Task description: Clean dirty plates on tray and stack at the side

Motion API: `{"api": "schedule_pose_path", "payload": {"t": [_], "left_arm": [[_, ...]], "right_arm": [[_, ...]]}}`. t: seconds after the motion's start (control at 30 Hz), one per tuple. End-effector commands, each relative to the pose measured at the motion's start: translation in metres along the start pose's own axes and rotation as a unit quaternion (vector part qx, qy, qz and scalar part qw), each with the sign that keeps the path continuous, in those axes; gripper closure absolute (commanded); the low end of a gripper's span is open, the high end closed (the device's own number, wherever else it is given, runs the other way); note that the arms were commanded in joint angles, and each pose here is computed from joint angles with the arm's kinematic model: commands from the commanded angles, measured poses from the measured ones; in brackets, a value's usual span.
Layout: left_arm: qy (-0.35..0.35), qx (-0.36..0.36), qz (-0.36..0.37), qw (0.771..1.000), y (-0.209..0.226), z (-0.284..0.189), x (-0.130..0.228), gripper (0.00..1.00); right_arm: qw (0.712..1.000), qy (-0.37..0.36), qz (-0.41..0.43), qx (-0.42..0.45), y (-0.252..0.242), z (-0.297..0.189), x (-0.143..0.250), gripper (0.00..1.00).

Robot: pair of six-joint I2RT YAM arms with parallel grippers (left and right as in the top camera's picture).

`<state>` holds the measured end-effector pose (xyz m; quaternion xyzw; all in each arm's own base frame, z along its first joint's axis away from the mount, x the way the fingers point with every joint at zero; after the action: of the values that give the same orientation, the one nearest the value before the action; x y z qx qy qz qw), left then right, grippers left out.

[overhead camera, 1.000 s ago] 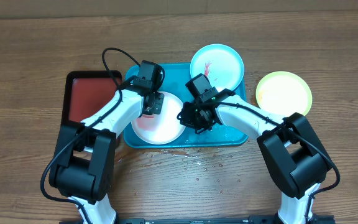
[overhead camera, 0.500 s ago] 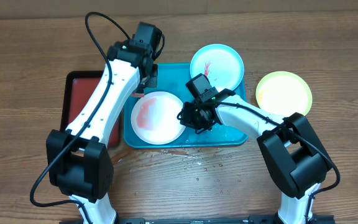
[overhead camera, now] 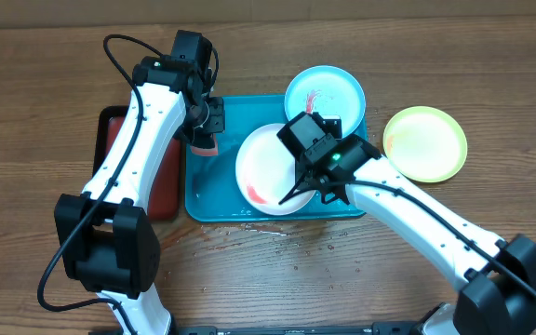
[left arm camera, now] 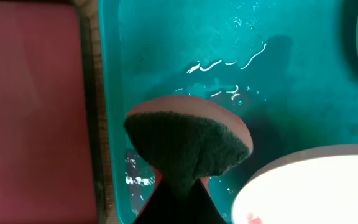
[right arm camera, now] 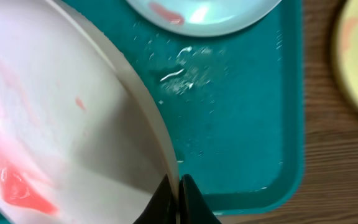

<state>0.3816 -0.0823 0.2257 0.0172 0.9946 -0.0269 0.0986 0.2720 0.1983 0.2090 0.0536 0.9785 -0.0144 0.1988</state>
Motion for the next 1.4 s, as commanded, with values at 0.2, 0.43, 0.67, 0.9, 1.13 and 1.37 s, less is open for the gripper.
{"api": "schedule_pose_path", "payload": {"t": [0.2, 0.43, 0.67, 0.9, 1.13, 1.37], "left_arm": [[0.010, 0.005, -0.003, 1.000, -0.003, 0.005, 0.005, 0.96], [0.010, 0.005, -0.004, 1.000, -0.003, 0.005, 0.005, 0.96], [0.009, 0.001, -0.003, 1.000, -0.002, 0.005, 0.005, 0.96], [0.009, 0.001, -0.003, 1.000, -0.002, 0.005, 0.005, 0.96], [0.009, 0.001, -0.003, 1.000, -0.002, 0.005, 0.005, 0.96], [0.009, 0.001, -0.003, 1.000, -0.002, 0.005, 0.005, 0.96]], "right_arm": [[0.979, -0.148, -0.037, 0.132, -0.008, -0.033, -0.006, 0.96], [0.959, -0.214, -0.060, 0.177, -0.002, -0.056, -0.007, 0.96], [0.941, -0.251, -0.083, 0.211, -0.001, -0.079, -0.008, 0.96], [0.923, -0.286, -0.101, 0.238, 0.000, -0.106, -0.010, 0.96], [0.897, -0.329, -0.116, 0.271, 0.000, -0.125, -0.010, 0.96], [0.849, -0.405, -0.147, 0.306, 0.010, -0.144, 0.001, 0.96]]}}
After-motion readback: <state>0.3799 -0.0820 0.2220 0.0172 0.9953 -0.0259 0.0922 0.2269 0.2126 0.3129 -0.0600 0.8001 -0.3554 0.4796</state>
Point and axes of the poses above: each gripper's point midway between its finger pads, its own z axis out along the fingers, its own y axis along the line the jaws close on, x = y × z, the point moved 10 cm from there along -z, back along the fingers, and after that the axes turned 5 degrees about z, right-handed, at the moved point
